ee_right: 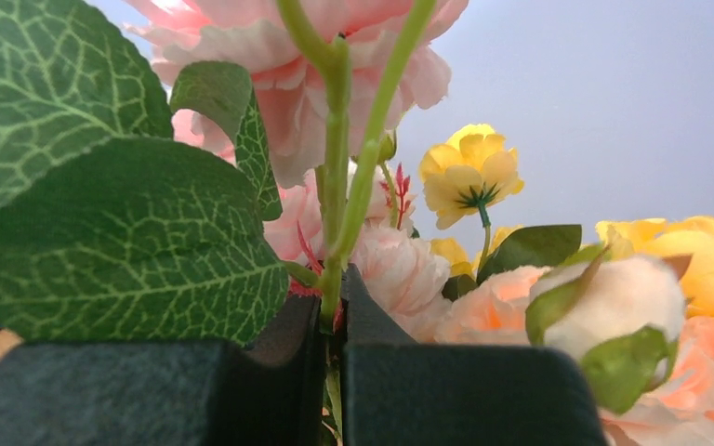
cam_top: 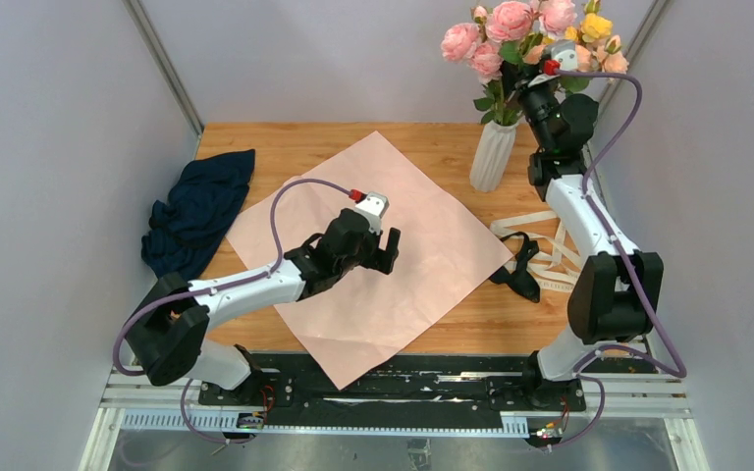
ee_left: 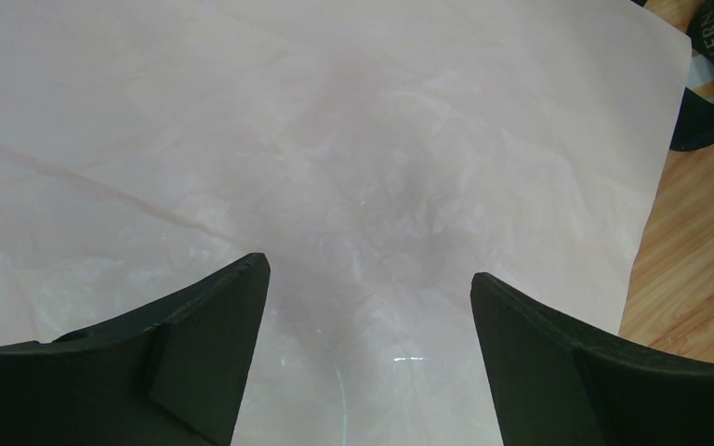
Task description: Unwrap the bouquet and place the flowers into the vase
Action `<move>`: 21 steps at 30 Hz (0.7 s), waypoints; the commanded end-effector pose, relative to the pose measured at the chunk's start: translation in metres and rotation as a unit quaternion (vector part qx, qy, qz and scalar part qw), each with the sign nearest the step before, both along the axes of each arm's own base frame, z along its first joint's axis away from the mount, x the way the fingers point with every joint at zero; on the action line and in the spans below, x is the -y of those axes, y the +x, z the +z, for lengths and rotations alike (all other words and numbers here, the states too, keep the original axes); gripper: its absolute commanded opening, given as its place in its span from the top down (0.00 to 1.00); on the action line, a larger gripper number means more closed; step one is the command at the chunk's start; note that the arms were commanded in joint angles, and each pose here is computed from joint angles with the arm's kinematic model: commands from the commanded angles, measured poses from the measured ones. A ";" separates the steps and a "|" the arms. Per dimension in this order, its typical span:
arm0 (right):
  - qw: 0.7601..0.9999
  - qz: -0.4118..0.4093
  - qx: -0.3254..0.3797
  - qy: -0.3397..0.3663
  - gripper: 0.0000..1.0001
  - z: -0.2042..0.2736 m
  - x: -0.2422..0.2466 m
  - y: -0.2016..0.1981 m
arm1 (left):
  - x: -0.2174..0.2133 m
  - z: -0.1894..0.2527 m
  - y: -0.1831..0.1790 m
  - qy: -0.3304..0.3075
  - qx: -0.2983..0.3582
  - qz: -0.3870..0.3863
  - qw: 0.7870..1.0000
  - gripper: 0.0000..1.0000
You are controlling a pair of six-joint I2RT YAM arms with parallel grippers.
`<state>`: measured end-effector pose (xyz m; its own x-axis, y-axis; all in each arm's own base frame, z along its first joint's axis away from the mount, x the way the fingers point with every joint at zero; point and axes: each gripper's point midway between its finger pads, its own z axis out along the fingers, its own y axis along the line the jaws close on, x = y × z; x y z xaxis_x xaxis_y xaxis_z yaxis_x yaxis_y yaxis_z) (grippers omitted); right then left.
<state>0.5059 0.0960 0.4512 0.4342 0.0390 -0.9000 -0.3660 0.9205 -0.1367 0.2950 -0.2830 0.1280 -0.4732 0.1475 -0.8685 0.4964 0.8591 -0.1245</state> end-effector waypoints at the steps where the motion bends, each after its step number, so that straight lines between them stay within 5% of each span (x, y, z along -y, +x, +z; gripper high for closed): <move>1: 1.000 -0.017 -0.005 -0.004 1.00 -0.011 0.008 0.017 | 0.005 0.017 0.005 -0.012 0.019 -0.004 1.000 0.10; 11: 1.000 -0.023 -0.011 0.002 0.98 -0.021 0.010 0.026 | 0.009 0.010 0.009 0.000 0.013 -0.007 1.000 0.10; 17: 1.000 -0.017 0.001 0.004 0.44 -0.004 0.009 0.014 | 0.008 0.012 0.006 -0.008 0.012 -0.008 1.000 0.10; 21: 1.000 -0.010 0.006 0.003 0.31 0.004 0.007 0.006 | 0.007 0.013 0.004 -0.010 0.012 -0.008 1.000 0.10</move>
